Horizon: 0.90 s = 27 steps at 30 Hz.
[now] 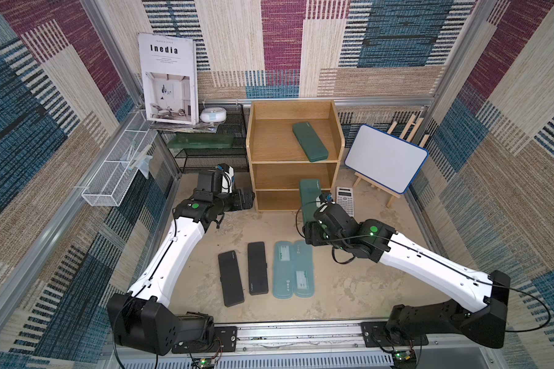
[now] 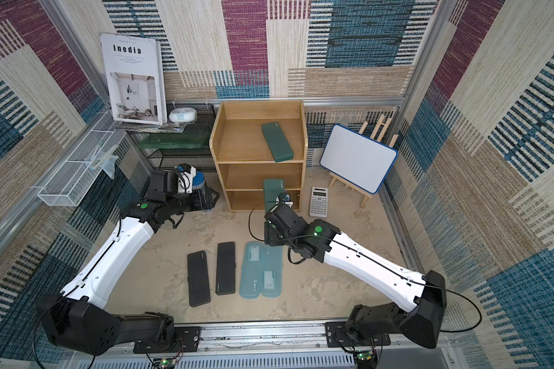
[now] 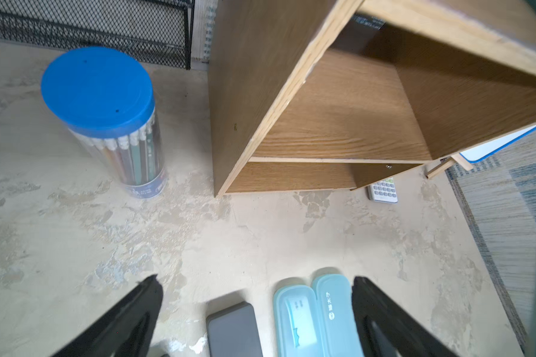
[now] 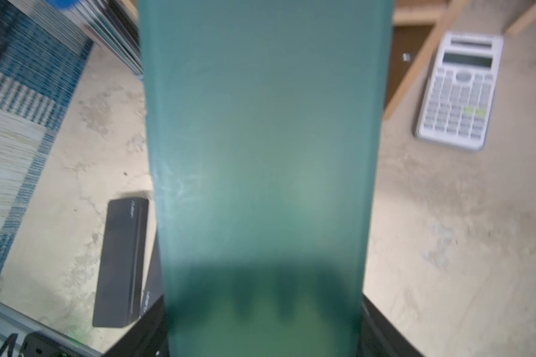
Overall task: Place the pencil cases on the shelf according to color
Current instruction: Place the pencil case on the shelf.
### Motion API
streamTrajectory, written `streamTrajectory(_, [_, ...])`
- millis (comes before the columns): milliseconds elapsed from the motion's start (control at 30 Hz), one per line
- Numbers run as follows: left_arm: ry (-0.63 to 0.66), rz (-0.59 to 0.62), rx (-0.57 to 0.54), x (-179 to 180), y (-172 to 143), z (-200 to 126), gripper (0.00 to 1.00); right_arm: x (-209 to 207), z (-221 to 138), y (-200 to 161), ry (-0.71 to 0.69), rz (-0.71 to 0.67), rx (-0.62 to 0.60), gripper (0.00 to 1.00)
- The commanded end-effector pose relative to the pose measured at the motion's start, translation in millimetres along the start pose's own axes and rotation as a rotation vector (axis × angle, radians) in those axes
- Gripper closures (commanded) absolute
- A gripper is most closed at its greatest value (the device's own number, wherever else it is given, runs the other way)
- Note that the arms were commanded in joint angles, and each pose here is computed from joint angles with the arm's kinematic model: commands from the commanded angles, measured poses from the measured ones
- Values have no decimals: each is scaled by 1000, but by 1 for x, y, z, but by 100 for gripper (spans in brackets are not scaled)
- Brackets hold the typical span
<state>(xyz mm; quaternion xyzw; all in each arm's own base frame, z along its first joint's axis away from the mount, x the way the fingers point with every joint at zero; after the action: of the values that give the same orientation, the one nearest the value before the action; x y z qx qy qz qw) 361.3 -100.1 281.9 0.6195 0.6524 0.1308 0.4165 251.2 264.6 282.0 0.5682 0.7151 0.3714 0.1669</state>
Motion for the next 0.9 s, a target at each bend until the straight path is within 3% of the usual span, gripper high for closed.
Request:
streamTrajectory(0, [7,-11,-28,1,3,-5,0,18,0,48,4,-94,-108,34])
streamTrajectory(233, [-7,-24,-24,-1,2,-5,1,46,27,127,-33,-183,-184,33])
streamTrajectory(500, [9,-32,-10,3,-1,-4,1,50,66,200,-36,-168,-292,32])
streamTrajectory(667, [-25,-57,-1,0,-4,0,1,41,83,228,6,-120,-392,32])
streamTrajectory(867, [-43,-76,30,-2,-6,6,1,27,98,241,-59,-109,-448,29])
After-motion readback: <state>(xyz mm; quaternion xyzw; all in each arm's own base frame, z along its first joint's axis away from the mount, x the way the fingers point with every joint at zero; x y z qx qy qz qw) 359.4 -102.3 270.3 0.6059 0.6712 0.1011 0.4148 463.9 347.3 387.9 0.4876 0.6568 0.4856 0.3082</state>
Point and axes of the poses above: each gripper's point midway between its finger pads, its own z axis out along the fingers, its own x axis along the line the jaws close on, y = z × x, the point moved 3 cm from there along -z, back along the fingers, and after that the axes turned 3 degrees about -z, right-handed, at the moved point
